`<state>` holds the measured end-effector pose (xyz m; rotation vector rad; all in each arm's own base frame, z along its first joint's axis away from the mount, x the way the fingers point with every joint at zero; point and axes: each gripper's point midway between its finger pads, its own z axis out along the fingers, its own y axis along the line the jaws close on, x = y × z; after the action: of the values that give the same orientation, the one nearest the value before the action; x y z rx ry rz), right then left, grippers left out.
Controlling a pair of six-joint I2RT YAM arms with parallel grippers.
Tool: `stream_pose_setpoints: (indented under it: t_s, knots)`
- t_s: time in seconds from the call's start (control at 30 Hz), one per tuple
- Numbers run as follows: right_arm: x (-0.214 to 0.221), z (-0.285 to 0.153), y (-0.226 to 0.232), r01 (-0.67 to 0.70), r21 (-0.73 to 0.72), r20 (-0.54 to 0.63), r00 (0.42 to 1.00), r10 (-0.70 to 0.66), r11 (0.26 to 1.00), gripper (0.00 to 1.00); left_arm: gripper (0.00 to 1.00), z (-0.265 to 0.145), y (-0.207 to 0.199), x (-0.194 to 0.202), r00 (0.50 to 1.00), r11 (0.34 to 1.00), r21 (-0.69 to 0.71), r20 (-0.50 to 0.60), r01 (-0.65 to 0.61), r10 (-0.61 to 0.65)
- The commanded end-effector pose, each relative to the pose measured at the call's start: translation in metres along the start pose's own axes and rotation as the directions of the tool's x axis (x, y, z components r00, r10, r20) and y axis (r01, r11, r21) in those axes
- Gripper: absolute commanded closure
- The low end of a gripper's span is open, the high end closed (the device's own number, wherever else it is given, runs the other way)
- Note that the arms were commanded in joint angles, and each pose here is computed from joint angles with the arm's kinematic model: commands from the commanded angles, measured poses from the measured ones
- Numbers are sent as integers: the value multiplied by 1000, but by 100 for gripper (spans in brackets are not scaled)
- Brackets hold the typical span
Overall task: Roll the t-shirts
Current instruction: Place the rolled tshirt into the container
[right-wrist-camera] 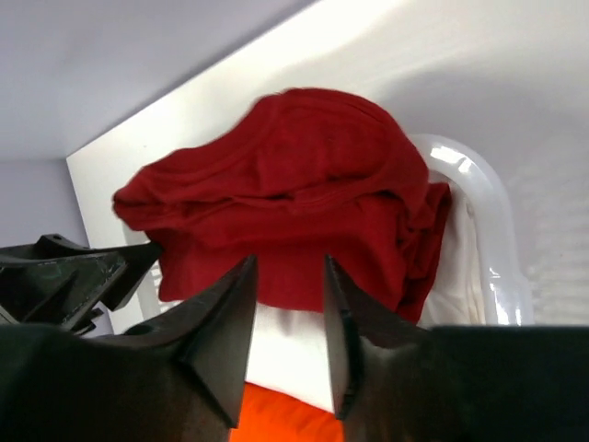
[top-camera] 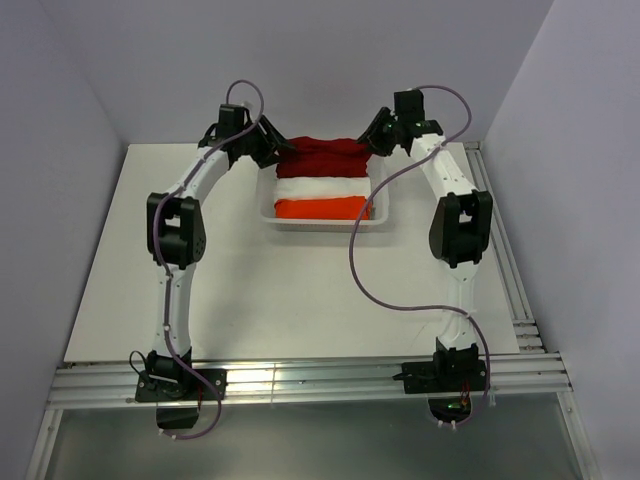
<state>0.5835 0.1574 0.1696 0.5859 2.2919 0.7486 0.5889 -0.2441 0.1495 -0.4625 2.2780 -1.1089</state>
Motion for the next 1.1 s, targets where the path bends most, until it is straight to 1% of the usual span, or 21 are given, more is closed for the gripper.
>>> stream_pose_setpoints:
  t_s: [0.0,0.07,0.1,0.17,0.2,0.23,0.27,0.3,0.33,0.4,0.43,0.47,0.53,0.57,0.67,0.7,0.77,0.83,0.87,0.93,1.07]
  knots:
    - [-31,-37,33,109,-82,113,989,-99,991,55,37,-46,-58,-30,990,993,68,112,-98,90]
    - [-39,-38,38,137,-104,133,984,-123,985,49,36,-52,-66,-43,980,988,72,155,-138,125]
    - [-38,-31,35,134,-117,113,986,-121,984,47,35,-50,-63,-47,973,984,59,166,-170,158]
    - [-52,-31,32,134,-133,123,985,-118,982,45,34,-56,-66,-64,966,979,71,193,-192,175]
    - [-52,-22,24,133,-130,109,987,-119,983,44,34,-52,-58,-69,965,978,73,192,-196,179]
    - [-61,-24,22,148,-134,123,984,-131,980,42,34,-57,-53,-83,957,975,81,221,-209,187]
    - [-64,-21,21,157,-149,128,982,-138,976,36,33,-58,-52,-85,956,970,103,217,-222,196]
    - [-63,-15,17,162,-162,117,983,-144,973,36,30,-60,-48,-93,948,961,114,232,-250,219]
    - [-69,-12,13,178,-170,132,979,-157,969,35,28,-59,-44,-97,939,953,125,248,-275,239]
    - [-69,-3,5,190,-185,127,978,-168,964,35,24,-56,-40,-96,927,928,172,241,-331,286]
    - [-66,1,4,191,-216,107,979,-171,958,35,23,-57,-34,-105,921,924,172,254,-342,294]
    - [-67,10,-4,184,-231,100,981,-165,955,35,23,-49,-22,-107,920,921,173,249,-350,303]
    - [-65,15,-2,186,-282,80,982,-170,941,35,23,-48,-16,-112,921,910,213,243,-357,305]
    - [-61,26,-11,176,-283,61,984,-165,943,34,22,-41,-9,-113,922,906,227,242,-358,303]
    - [-54,37,-9,177,-340,41,984,-173,924,34,21,-32,-3,-109,920,887,271,230,-374,317]
    - [-53,39,-8,178,-350,41,984,-174,920,34,20,-32,-8,-109,911,866,303,244,-398,333]
    - [-54,42,-7,181,-371,46,983,-177,911,34,19,-26,-5,-107,912,857,326,239,-398,333]
    - [-48,44,-3,166,-412,23,985,-172,896,34,19,-24,-7,-106,911,844,352,240,-404,335]
    - [-50,44,1,175,-435,36,984,-177,883,34,19,-20,-3,-104,913,846,355,236,-399,332]
    - [-49,43,4,164,-463,30,985,-169,871,34,19,-19,-5,-104,906,832,367,248,-415,343]
    - [-58,38,13,198,-482,84,980,-180,854,34,18,-17,-12,-102,889,810,377,277,-450,365]
